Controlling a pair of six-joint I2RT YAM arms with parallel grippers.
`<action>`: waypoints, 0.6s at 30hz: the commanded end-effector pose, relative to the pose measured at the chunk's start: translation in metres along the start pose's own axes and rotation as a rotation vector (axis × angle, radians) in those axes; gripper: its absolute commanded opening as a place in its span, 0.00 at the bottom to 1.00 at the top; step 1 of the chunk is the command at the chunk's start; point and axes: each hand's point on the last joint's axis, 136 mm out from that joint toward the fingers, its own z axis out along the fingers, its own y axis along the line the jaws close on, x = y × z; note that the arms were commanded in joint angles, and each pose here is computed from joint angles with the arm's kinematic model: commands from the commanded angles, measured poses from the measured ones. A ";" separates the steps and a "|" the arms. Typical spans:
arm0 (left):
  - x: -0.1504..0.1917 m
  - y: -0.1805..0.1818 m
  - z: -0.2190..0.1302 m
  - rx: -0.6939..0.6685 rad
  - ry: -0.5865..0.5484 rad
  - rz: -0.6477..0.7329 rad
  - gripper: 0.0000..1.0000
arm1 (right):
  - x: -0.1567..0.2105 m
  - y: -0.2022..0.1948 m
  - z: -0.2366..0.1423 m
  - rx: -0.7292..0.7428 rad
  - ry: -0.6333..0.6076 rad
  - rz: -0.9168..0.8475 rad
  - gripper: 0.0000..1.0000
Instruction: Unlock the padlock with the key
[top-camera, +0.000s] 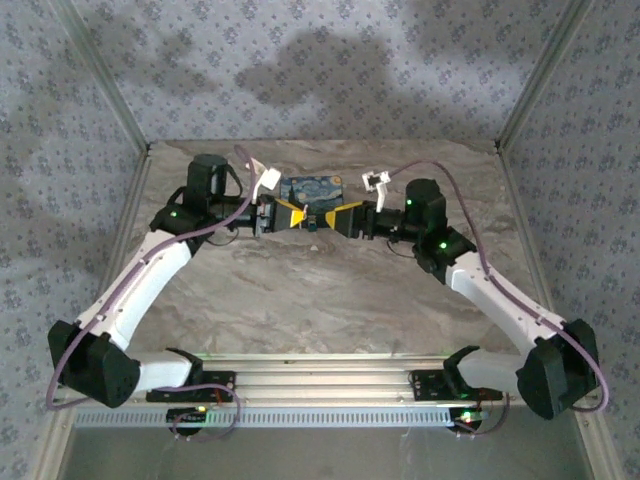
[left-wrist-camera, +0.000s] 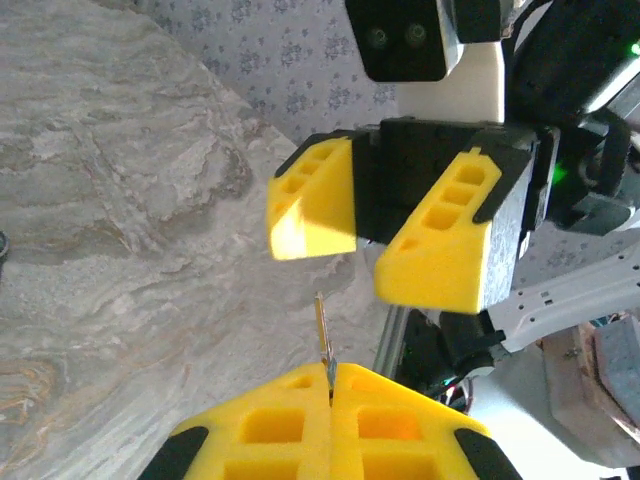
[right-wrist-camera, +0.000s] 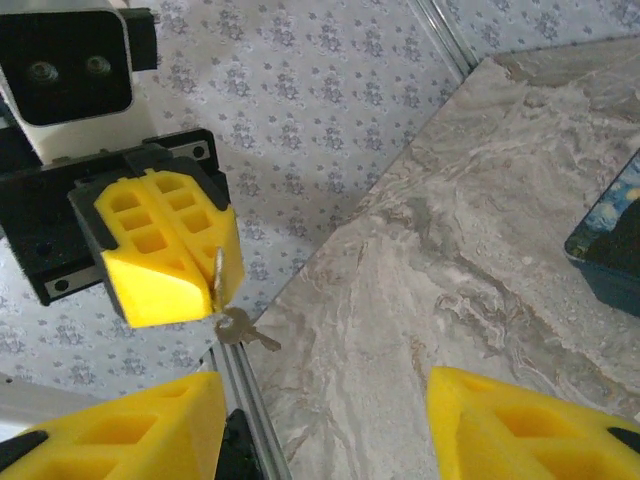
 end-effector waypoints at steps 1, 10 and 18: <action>0.014 -0.006 -0.001 0.027 0.086 0.037 0.00 | 0.005 0.017 -0.004 -0.046 0.066 -0.033 0.59; 0.018 -0.018 0.005 0.152 0.114 0.005 0.00 | 0.007 0.036 0.021 -0.152 0.123 -0.037 0.56; 0.018 -0.021 0.006 0.181 0.120 0.000 0.00 | 0.006 0.030 0.041 -0.172 0.121 -0.011 0.42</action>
